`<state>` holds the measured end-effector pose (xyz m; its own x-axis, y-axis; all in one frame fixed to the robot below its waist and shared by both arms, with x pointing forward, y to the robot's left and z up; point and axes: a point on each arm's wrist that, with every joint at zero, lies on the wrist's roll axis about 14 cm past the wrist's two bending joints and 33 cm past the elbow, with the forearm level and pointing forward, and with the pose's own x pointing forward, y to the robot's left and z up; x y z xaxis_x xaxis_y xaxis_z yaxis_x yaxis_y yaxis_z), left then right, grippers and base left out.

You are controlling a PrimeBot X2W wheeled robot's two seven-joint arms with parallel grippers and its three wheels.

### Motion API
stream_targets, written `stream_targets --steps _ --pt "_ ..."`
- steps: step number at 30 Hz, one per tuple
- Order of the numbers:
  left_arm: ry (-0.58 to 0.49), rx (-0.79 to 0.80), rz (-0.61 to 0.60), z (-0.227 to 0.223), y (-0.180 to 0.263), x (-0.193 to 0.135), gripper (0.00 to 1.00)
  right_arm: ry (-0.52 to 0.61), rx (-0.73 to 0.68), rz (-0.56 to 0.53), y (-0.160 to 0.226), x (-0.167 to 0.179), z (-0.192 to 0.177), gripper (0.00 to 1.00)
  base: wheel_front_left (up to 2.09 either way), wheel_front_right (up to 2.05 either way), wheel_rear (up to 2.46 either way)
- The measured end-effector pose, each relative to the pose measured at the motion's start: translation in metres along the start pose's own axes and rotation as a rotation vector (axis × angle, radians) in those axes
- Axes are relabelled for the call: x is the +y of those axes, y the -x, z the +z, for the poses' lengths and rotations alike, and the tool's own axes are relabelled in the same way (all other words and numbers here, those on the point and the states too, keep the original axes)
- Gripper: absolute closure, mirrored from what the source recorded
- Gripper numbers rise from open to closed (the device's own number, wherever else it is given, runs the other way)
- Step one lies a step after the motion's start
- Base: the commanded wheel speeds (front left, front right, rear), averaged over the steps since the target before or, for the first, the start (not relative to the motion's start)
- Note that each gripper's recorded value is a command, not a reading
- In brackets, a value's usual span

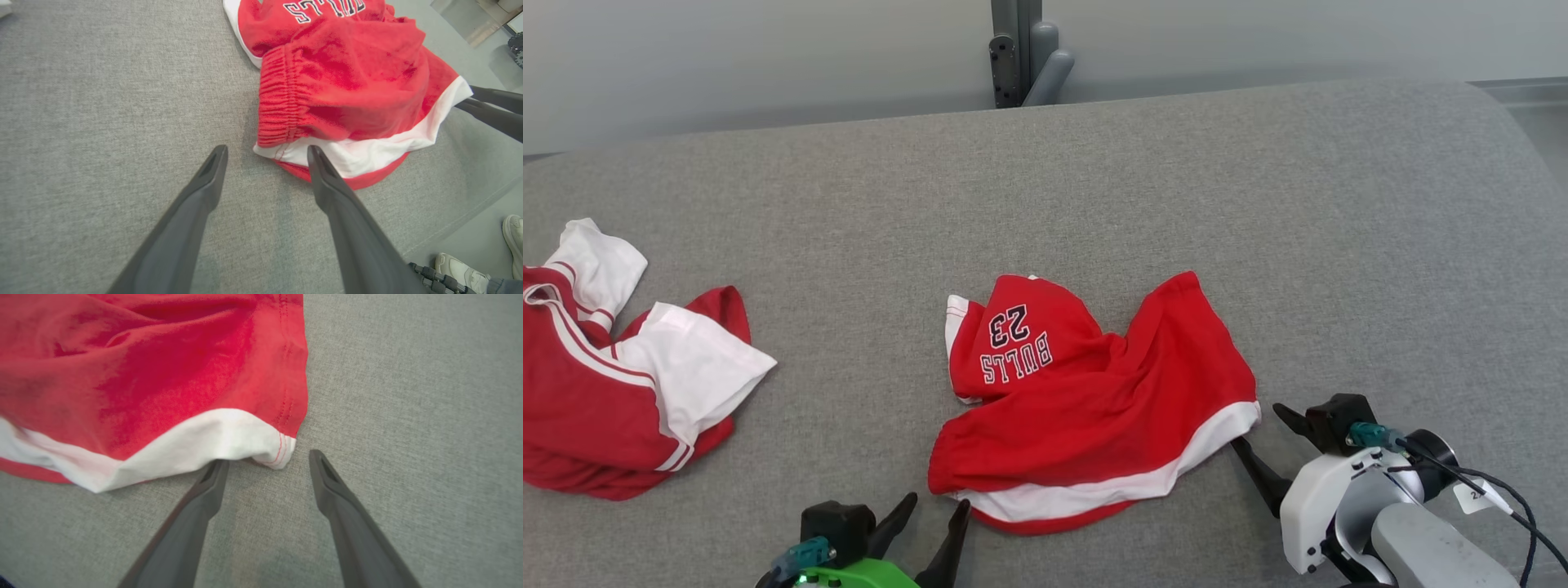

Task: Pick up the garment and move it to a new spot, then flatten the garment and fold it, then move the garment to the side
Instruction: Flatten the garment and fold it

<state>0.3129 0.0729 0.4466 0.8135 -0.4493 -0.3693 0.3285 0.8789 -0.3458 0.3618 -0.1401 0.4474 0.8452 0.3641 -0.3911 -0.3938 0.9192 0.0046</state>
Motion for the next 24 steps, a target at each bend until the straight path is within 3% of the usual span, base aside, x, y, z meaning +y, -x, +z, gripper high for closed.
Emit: stream_targets --steps 24 --pt "0.088 0.038 -0.073 -0.004 -0.012 -0.014 0.00 0.006 -0.004 0.038 -0.016 0.009 -0.009 0.00 0.00 0.00 0.00"
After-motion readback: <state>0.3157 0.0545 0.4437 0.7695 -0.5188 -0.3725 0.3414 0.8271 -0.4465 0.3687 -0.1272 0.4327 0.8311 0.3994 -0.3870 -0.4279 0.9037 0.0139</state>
